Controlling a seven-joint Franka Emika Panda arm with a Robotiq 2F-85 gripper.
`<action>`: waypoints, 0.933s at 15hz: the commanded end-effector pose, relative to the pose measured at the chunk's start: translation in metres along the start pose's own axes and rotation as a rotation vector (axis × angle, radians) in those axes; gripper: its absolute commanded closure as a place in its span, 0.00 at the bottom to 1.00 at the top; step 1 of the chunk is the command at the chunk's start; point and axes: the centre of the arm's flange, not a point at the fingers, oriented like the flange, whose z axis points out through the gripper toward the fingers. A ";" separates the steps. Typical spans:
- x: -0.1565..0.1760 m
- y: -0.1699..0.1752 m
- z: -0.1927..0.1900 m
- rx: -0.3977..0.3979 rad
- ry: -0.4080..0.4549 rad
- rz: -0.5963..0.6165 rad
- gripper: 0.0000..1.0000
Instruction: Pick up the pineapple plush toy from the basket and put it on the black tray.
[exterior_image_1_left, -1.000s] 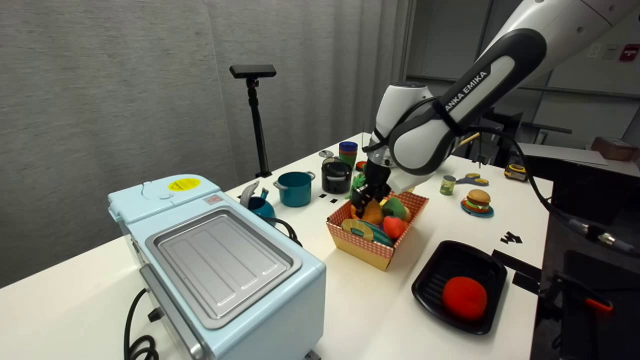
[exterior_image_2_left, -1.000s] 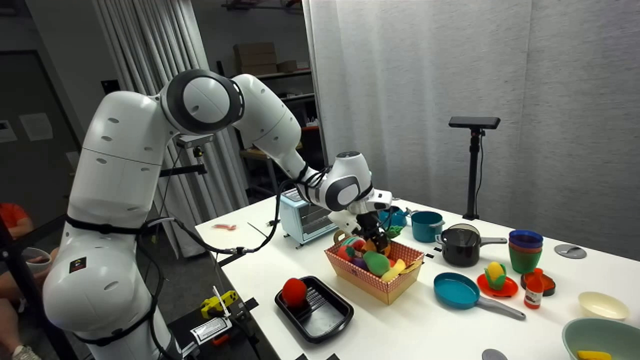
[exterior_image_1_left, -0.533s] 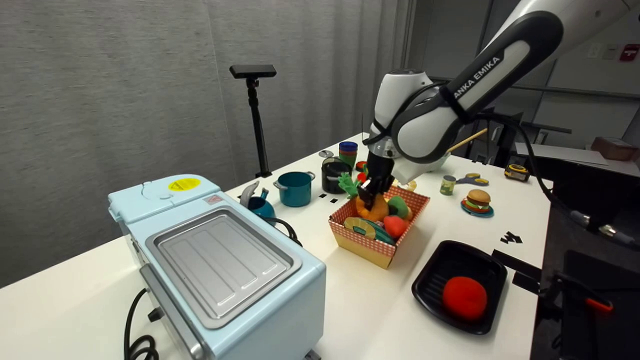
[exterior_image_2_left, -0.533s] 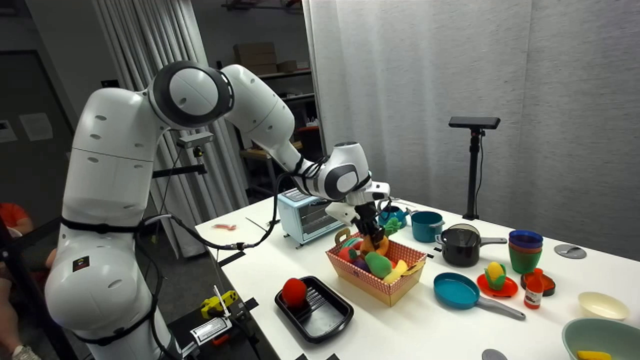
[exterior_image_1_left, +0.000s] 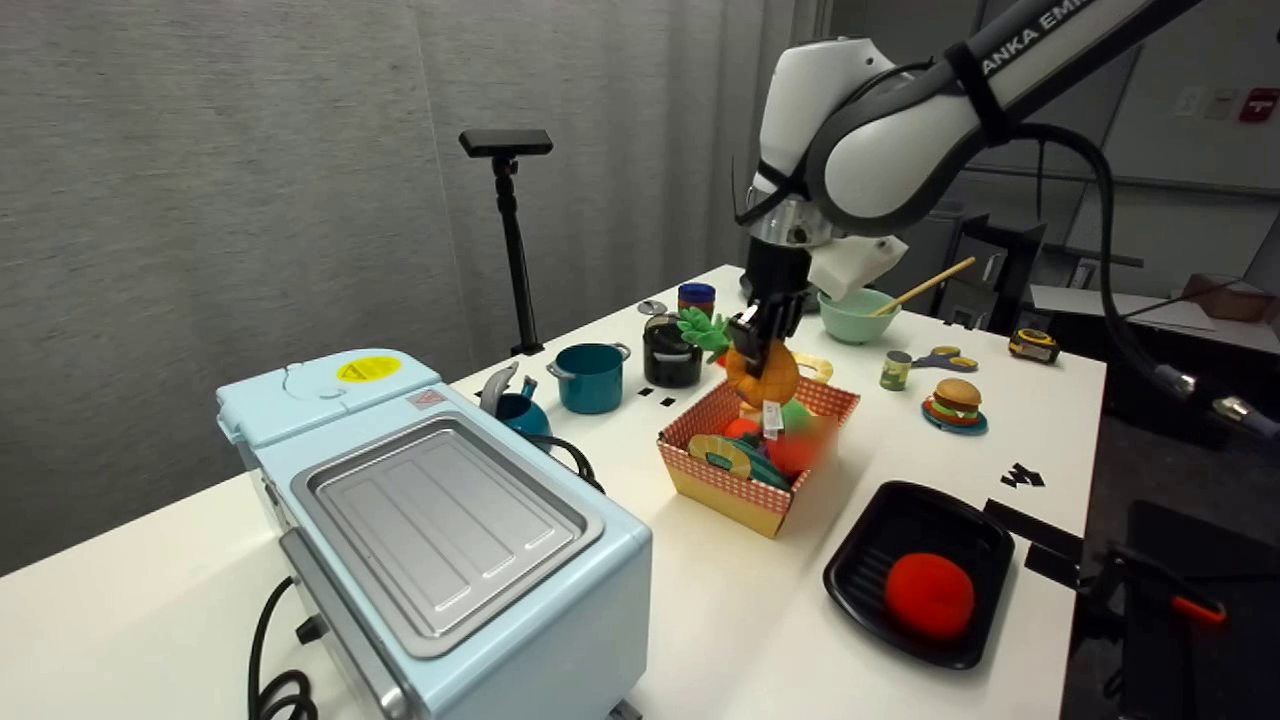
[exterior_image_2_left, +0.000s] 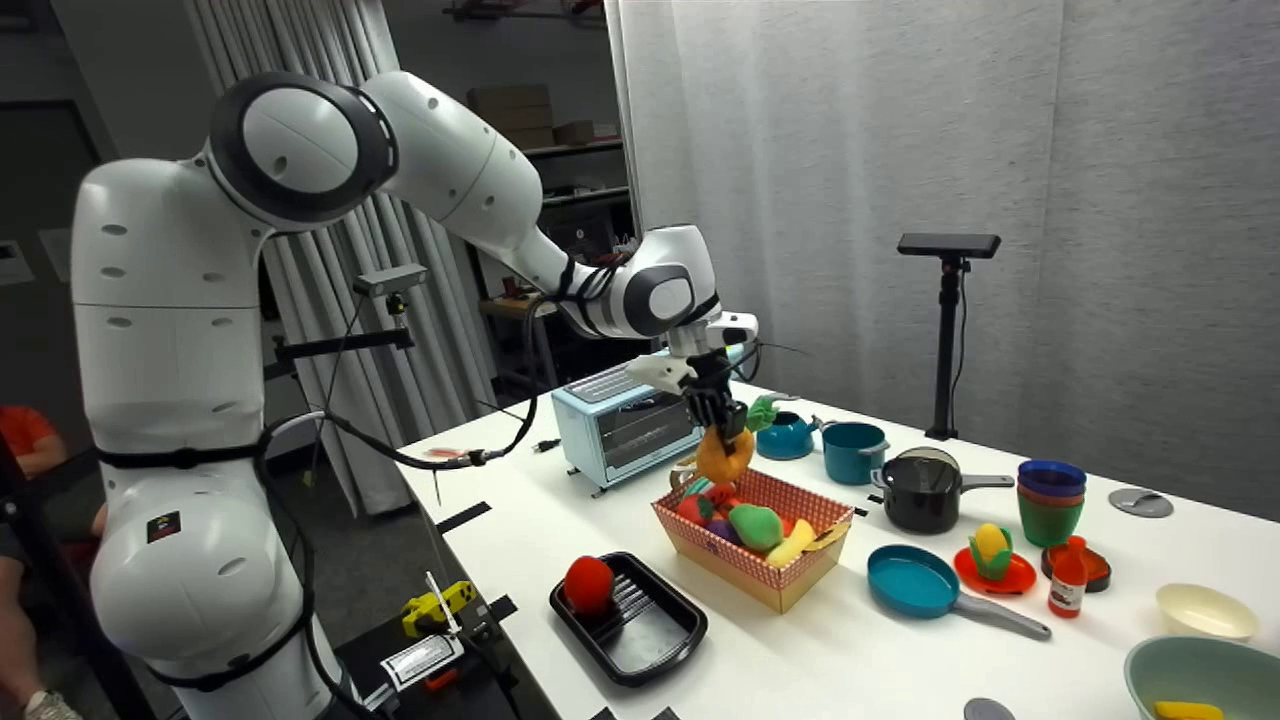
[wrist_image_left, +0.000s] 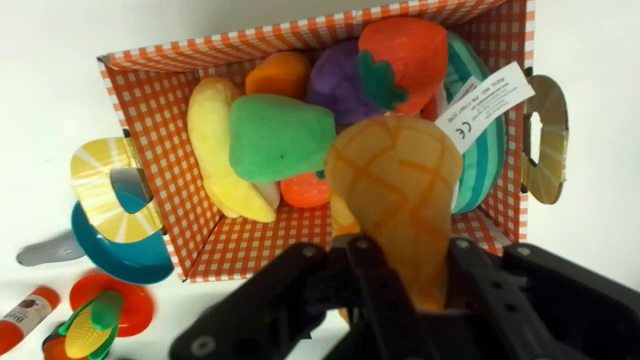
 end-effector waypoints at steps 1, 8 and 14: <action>-0.025 0.015 -0.034 -0.045 -0.012 -0.036 0.95; -0.057 0.075 -0.037 -0.078 -0.046 0.013 0.95; -0.081 0.120 -0.021 -0.060 -0.126 0.045 0.95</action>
